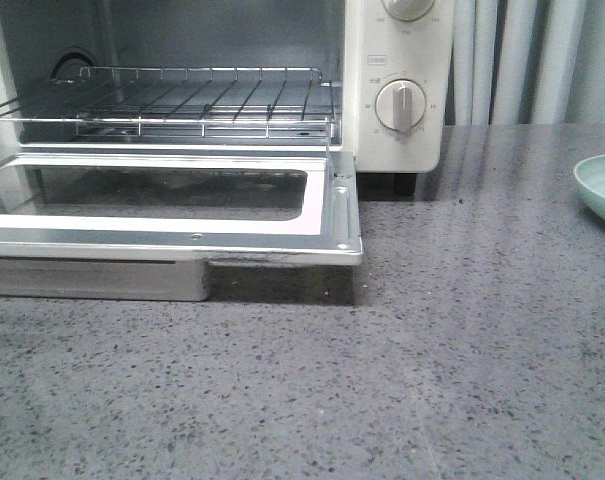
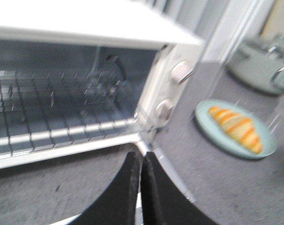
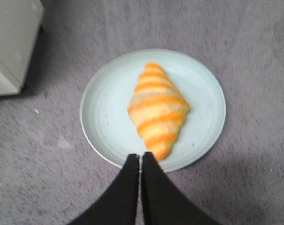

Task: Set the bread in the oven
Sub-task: 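Pull the oven door down and open with the left gripper, then lower the right gripper onto the croissant on the green plate and grasp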

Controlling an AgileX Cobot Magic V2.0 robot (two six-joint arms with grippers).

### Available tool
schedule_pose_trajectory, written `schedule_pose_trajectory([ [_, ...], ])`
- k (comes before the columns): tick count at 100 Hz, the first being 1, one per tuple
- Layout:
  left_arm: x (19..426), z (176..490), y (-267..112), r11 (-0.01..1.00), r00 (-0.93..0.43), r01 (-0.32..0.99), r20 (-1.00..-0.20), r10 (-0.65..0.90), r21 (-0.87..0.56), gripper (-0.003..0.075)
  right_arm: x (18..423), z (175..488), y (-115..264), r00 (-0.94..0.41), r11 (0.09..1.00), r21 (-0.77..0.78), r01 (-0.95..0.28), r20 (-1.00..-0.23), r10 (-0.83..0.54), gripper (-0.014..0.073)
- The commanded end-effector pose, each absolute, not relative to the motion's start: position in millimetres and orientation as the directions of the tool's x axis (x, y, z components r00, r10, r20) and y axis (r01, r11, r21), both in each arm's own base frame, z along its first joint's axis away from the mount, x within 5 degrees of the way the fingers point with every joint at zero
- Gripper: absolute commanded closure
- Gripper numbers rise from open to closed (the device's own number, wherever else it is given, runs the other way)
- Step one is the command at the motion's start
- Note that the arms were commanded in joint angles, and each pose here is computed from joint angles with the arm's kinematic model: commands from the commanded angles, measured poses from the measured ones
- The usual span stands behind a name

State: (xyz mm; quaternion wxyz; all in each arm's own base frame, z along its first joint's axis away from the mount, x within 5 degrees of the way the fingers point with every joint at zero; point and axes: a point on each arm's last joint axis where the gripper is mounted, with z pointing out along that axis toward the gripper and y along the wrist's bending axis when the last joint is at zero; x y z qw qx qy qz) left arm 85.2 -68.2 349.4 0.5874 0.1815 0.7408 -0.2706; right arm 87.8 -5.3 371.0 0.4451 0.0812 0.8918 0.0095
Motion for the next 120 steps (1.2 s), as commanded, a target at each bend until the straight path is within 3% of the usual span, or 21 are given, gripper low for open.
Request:
schedule_pose_trajectory([
  [1, 72.6, 368.8, -59.7, 0.762, -0.136, 0.621, -0.982, -0.128, -0.185, 0.0741, 105.8, 374.8, -7.1, -0.615, 0.990, 0.051, 0.135, -0.779, 0.124, 0.0481],
  [10, 65.6, 372.2, -53.4, 0.761, -0.100, 0.624, -0.985, -0.143, -0.174, 0.0741, 128.0, 362.3, -7.5, -0.700, 0.989, 0.037, 0.141, -0.703, 0.126, 0.0291],
  [17, 63.8, 372.6, -51.6, 0.763, -0.091, 0.625, -0.986, -0.142, -0.167, 0.0741, 147.2, 352.1, -9.4, -0.748, 0.989, 0.006, 0.146, -0.654, 0.114, 0.0204],
  [38, 63.5, 369.7, -51.0, 0.770, -0.106, 0.620, -0.988, -0.110, -0.152, 0.0741, 199.7, 316.9, -14.8, -0.845, 0.987, -0.085, 0.134, -0.531, 0.069, 0.0195],
  [58, 63.5, 368.9, -50.9, 0.771, -0.112, 0.618, -0.988, -0.105, -0.152, 0.0741, 229.0, 294.5, -17.2, -0.868, 0.986, -0.127, 0.109, -0.496, 0.032, 0.0196],
  [69, 63.5, 368.9, -50.9, 0.771, -0.112, 0.618, -0.988, -0.105, -0.152, 0.0741, 236.8, 286.1, -17.1, -0.879, 0.986, -0.128, 0.102, -0.476, 0.029, 0.0242],
  [88, 63.5, 368.9, -50.9, 0.771, -0.112, 0.618, -0.988, -0.105, -0.152, 0.0741, 246.2, 273.0, -17.1, -0.901, 0.987, -0.132, 0.095, -0.433, 0.028, 0.0412],
  [95, 63.5, 368.9, -50.9, 0.771, -0.112, 0.618, -0.988, -0.105, -0.152, 0.0741, 249.9, 266.3, -17.1, -0.913, 0.987, -0.135, 0.091, -0.407, 0.029, 0.0499],
  [103, 63.5, 368.9, -50.9, 0.771, -0.112, 0.618, -0.988, -0.105, -0.152, 0.0741, 251.6, 262.4, -17.2, -0.921, 0.987, -0.136, 0.089, -0.390, 0.030, 0.0671],
  [120, 61.2, 369.9, -49.1, 0.769, -0.104, 0.620, -0.988, -0.114, -0.154, 0.0741, 244.4, 279.2, -15.6, -0.914, 0.986, -0.138, 0.094, -0.405, 0.030, 0.0666],
])
